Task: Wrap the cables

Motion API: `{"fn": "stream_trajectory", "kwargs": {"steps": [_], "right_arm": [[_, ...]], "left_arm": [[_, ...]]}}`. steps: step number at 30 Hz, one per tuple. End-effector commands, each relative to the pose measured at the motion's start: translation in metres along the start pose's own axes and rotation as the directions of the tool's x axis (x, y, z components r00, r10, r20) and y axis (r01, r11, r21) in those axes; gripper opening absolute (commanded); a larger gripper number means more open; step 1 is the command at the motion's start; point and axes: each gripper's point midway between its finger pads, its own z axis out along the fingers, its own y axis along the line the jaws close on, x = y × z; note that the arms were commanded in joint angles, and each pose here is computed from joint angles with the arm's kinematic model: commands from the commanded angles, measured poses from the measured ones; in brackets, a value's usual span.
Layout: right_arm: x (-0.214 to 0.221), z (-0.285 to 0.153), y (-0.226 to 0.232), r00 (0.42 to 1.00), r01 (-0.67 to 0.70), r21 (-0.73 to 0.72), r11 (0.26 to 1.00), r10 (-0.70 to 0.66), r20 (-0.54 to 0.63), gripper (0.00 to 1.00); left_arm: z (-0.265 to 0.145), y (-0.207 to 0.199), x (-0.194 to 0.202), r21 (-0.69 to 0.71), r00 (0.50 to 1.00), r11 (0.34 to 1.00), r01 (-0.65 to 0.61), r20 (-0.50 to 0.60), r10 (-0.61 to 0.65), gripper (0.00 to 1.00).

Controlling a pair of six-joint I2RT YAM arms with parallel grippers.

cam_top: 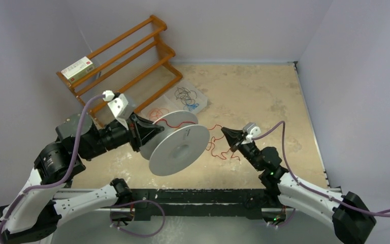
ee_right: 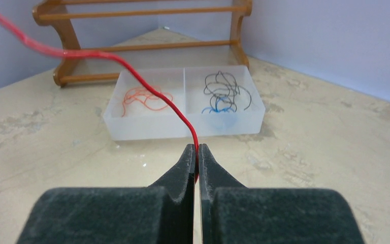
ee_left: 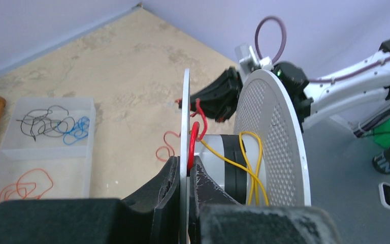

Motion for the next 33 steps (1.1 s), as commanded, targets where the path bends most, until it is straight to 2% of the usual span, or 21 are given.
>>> {"fn": "stream_trajectory", "kwargs": {"steps": [1,7,12,17,20,25,30,33], "right_arm": [[0.002,-0.001,0.005,0.998,-0.056,-0.017,0.998,0.056,0.019,0.00],[0.001,0.000,0.020,0.997,-0.064,-0.095,0.993,0.067,0.029,0.00],[0.000,0.003,0.037,0.996,-0.074,-0.176,0.982,0.081,0.034,0.00],[0.002,0.005,0.022,0.998,-0.055,-0.086,0.995,0.057,0.021,0.00],[0.002,0.006,0.019,0.999,-0.030,-0.073,0.997,0.031,0.014,0.00],[-0.002,0.013,0.048,0.996,-0.068,-0.212,0.975,0.078,0.037,0.00],[-0.004,0.030,0.091,0.995,-0.065,-0.327,0.943,0.084,0.044,0.00],[-0.002,0.039,0.112,0.996,-0.063,-0.377,0.924,0.082,0.035,0.00]], "left_arm": [[0.001,-0.002,-0.077,-0.002,0.945,0.996,0.086,0.317,-0.081,0.00],[0.020,0.045,-0.085,-0.231,0.917,0.954,0.192,0.389,-0.090,0.00],[0.031,0.075,-0.087,-0.387,0.918,0.904,0.179,0.396,-0.012,0.00],[0.038,0.074,-0.086,-0.407,0.946,0.908,0.096,0.320,0.043,0.00],[0.028,0.079,-0.087,-0.431,0.941,0.895,0.118,0.336,0.038,0.00],[0.016,0.087,-0.089,-0.449,0.906,0.867,0.214,0.422,-0.005,0.00],[0.016,0.109,-0.087,-0.537,0.881,0.789,0.298,0.472,-0.011,0.00],[0.025,0.117,-0.087,-0.576,0.886,0.757,0.309,0.464,-0.008,0.00]]}}
